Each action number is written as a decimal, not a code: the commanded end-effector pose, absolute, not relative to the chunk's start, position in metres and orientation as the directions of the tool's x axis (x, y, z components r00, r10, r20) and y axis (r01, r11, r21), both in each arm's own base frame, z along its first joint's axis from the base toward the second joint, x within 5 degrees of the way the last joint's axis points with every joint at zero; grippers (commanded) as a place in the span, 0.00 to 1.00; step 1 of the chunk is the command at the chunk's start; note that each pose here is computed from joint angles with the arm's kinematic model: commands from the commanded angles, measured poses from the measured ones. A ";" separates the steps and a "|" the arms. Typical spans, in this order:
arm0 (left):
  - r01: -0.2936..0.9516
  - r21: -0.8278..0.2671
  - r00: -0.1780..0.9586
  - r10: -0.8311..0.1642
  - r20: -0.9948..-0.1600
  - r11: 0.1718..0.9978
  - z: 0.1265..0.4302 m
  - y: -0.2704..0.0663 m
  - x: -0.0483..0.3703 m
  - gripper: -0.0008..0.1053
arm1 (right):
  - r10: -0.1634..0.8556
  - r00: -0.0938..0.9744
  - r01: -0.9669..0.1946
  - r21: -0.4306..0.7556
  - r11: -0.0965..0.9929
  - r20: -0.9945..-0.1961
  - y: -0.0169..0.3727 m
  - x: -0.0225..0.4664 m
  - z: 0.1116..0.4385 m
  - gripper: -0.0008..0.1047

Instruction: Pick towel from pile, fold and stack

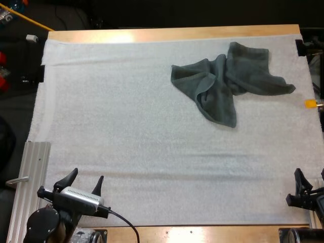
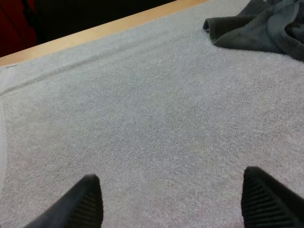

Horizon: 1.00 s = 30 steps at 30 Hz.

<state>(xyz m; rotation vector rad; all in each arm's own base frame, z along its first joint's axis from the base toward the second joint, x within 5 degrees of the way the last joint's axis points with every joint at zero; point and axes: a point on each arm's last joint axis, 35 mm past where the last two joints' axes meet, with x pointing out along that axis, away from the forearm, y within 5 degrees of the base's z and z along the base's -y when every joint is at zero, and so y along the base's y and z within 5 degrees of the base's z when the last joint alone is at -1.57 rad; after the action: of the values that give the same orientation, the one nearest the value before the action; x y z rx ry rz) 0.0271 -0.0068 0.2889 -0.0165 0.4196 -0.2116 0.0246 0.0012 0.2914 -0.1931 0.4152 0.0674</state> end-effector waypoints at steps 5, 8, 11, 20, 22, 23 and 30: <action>0.201 -0.065 0.894 -0.210 -0.396 0.977 0.292 -0.007 0.029 0.58 | 0.013 0.911 -0.094 -0.177 0.980 -0.413 0.001 0.026 0.294 0.59; 0.202 -0.063 0.902 -0.211 -0.376 0.977 0.299 -0.007 0.026 0.58 | 0.013 0.906 -0.096 -0.176 0.980 -0.423 0.001 0.022 0.297 0.59; 0.202 -0.068 0.918 -0.213 -0.335 0.977 0.312 -0.006 0.019 0.58 | 0.016 0.903 -0.100 -0.174 0.980 -0.430 0.001 0.015 0.303 0.59; 0.297 -0.129 0.906 -0.322 -0.274 0.946 0.353 -0.008 0.013 0.58 | 0.154 0.878 -0.225 -0.107 0.968 -0.453 0.006 0.008 0.340 0.59; 0.334 -0.132 0.890 -0.359 -0.281 0.933 0.360 -0.010 0.016 0.58 | 0.191 0.877 -0.256 -0.093 0.962 -0.441 0.008 0.008 0.353 0.59; 0.352 -0.134 0.882 -0.377 -0.284 0.926 0.363 -0.010 0.017 0.58 | 0.207 0.877 -0.270 -0.088 0.959 -0.434 0.008 0.008 0.359 0.59; 0.511 -0.156 0.795 -0.534 -0.287 0.845 0.391 -0.018 0.025 0.58 | 0.361 0.832 -0.404 -0.016 0.914 -0.422 0.014 0.008 0.399 0.59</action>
<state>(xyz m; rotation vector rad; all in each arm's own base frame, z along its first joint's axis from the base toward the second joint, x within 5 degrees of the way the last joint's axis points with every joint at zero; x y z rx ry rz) 0.0253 -0.0176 0.3883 -0.0588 0.3397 -0.5536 0.0090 0.0129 0.3976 -0.1109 0.4239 0.3832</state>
